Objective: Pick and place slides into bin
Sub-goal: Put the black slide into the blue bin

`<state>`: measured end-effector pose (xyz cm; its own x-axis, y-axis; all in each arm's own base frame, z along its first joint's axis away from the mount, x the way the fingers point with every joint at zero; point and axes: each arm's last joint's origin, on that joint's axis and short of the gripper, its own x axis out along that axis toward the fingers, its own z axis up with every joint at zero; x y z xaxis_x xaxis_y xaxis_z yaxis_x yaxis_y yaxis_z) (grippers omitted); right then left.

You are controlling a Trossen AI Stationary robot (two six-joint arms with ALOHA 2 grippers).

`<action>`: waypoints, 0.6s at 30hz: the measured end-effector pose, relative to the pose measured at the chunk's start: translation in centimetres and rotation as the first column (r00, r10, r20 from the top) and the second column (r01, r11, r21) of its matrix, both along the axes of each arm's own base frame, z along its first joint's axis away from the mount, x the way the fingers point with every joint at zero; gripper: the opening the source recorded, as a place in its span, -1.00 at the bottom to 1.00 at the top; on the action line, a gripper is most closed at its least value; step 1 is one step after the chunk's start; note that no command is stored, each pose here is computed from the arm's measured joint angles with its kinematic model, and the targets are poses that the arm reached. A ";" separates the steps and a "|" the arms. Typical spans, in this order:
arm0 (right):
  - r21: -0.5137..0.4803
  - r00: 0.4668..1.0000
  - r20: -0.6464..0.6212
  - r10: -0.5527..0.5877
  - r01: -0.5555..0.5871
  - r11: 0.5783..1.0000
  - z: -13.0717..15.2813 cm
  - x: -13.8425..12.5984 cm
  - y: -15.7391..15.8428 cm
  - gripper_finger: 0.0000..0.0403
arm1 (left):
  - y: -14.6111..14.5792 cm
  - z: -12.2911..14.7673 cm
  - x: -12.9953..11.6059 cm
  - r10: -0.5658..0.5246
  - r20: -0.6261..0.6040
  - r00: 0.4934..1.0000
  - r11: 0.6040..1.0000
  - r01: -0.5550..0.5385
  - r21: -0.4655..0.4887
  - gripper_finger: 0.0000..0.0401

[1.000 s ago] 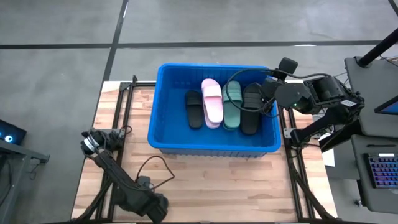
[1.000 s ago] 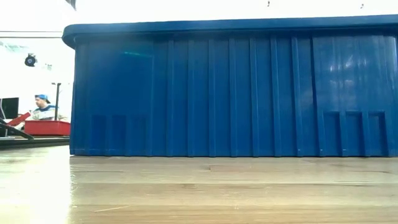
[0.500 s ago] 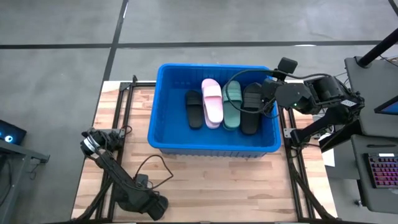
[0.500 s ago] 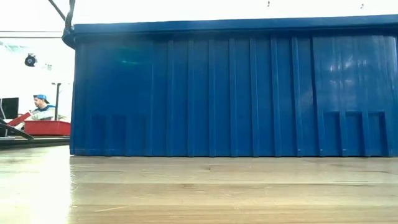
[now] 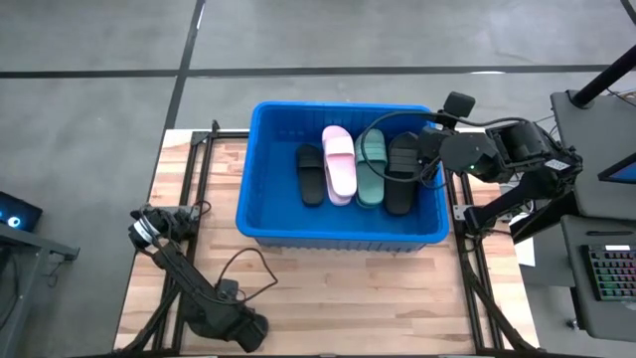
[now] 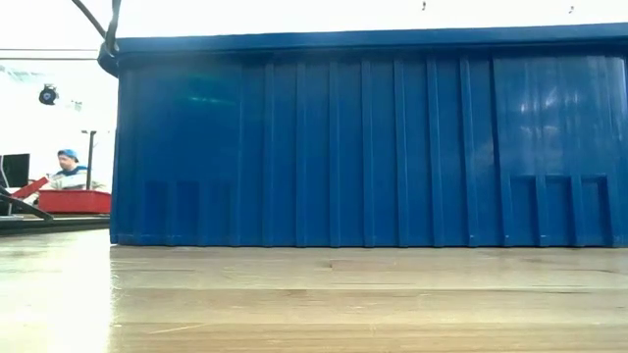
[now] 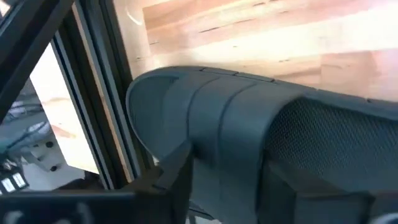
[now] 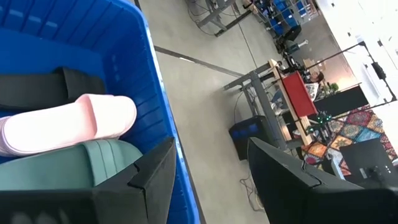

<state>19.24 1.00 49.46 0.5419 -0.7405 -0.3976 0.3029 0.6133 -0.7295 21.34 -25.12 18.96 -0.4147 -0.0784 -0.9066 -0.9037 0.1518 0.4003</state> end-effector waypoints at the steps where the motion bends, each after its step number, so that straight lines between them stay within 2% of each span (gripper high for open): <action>1: 0.000 1.000 0.000 0.000 0.000 1.000 0.0 0.0 0.0 -0.05 | 0.0 0.0 0.0 -0.015 0.002 1.000 1.000 0.015 -0.008 -0.43; 8: -0.006 1.000 -0.008 0.004 -0.004 1.000 0.0 0.0 0.0 -0.05 | -0.1 0.6 0.2 -0.146 0.046 0.988 0.988 0.148 -0.049 -0.94; 13: -0.018 1.000 -0.025 0.013 -0.013 1.000 0.0 0.0 0.0 -0.05 | 0.2 2.7 0.4 -0.247 0.181 0.952 0.964 0.261 -0.055 -0.99; 18: -0.019 1.000 -0.021 0.007 -0.008 1.000 0.1 -0.1 -0.1 -0.05 | 1.0 6.5 0.3 -0.286 0.383 0.878 0.953 0.301 0.023 -0.99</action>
<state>19.17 0.86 49.59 0.5391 -0.7441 -0.3946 0.2828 0.6012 -0.7474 21.62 -24.07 25.46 -0.0506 -0.0423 -0.9978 -0.8969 0.4413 0.0268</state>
